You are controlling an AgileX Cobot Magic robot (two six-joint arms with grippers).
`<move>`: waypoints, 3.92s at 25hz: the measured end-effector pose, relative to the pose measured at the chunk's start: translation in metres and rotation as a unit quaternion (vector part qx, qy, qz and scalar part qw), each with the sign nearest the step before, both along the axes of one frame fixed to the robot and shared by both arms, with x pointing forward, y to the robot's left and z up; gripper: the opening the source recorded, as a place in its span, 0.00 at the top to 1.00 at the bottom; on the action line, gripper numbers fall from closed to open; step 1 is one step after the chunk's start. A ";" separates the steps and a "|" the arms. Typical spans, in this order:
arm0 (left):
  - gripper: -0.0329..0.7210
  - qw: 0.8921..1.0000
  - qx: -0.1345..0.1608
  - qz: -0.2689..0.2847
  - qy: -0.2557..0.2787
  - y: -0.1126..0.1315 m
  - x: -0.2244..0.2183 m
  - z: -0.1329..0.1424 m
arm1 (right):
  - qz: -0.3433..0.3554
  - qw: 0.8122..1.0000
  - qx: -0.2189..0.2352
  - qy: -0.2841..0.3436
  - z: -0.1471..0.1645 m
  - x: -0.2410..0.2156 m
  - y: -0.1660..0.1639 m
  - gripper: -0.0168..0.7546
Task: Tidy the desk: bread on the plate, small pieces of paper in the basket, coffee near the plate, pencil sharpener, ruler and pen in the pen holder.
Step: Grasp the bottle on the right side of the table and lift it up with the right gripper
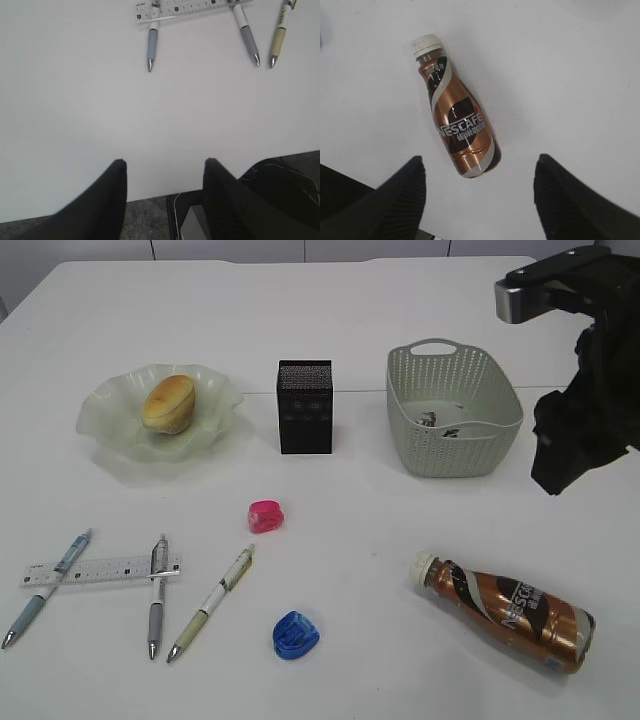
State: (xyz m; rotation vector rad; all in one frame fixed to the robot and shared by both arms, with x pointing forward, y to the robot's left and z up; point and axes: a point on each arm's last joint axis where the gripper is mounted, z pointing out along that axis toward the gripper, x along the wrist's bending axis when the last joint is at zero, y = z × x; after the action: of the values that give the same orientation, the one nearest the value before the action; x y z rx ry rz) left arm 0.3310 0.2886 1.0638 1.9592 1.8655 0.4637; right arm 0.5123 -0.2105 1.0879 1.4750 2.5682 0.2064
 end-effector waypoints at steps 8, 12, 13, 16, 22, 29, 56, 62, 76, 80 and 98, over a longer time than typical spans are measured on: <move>0.48 1.000 0.000 0.000 0.001 0.000 0.000 0.000 | -0.004 1.000 -0.003 0.017 -0.010 -0.004 -0.001 0.23; 0.48 1.000 0.000 0.000 0.001 0.000 0.000 0.000 | -0.005 1.000 -0.002 0.016 -0.010 -0.004 -0.001 0.23; 0.48 1.000 0.000 0.000 0.001 0.000 0.000 0.000 | -0.002 1.000 -0.003 0.016 -0.010 -0.004 -0.001 0.23; 0.48 1.000 0.000 0.000 0.001 0.000 0.000 0.000 | 0.062 0.998 -0.016 0.014 -0.010 -0.004 -0.001 0.23; 0.48 1.000 0.000 0.000 0.001 0.000 0.000 0.000 | 0.137 0.989 -0.037 0.043 -0.029 0.007 0.003 0.23; 0.48 1.000 0.000 0.000 0.001 0.000 0.000 0.000 | 0.191 0.978 -0.047 0.074 -0.051 0.015 0.006 0.23; 0.48 1.000 0.002 0.000 -0.001 0.000 0.000 0.000 | 0.182 0.971 -0.039 0.152 -0.089 -0.009 0.001 0.23; 0.48 1.000 0.003 0.000 -0.003 0.001 0.000 0.000 | 0.181 0.969 -0.040 0.164 -0.097 -0.007 0.002 0.23; 0.48 1.000 0.003 0.000 -0.004 0.000 0.001 0.000 | 0.152 0.974 -0.074 0.153 -0.119 0.009 0.000 0.18; 0.48 1.000 0.004 0.000 -0.004 0.001 0.001 0.000 | 0.151 0.974 -0.073 0.149 -0.120 0.010 0.001 0.24; 0.48 1.000 0.006 0.000 -0.005 0.001 0.001 0.000 | 0.110 0.980 -0.077 0.149 -0.136 0.017 0.002 0.20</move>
State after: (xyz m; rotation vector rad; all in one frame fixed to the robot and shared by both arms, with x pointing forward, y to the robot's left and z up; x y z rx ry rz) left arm 0.3317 0.2896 1.0642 1.9607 1.8620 0.4847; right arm 0.5293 -0.2085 0.9522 1.2490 2.9050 -0.1983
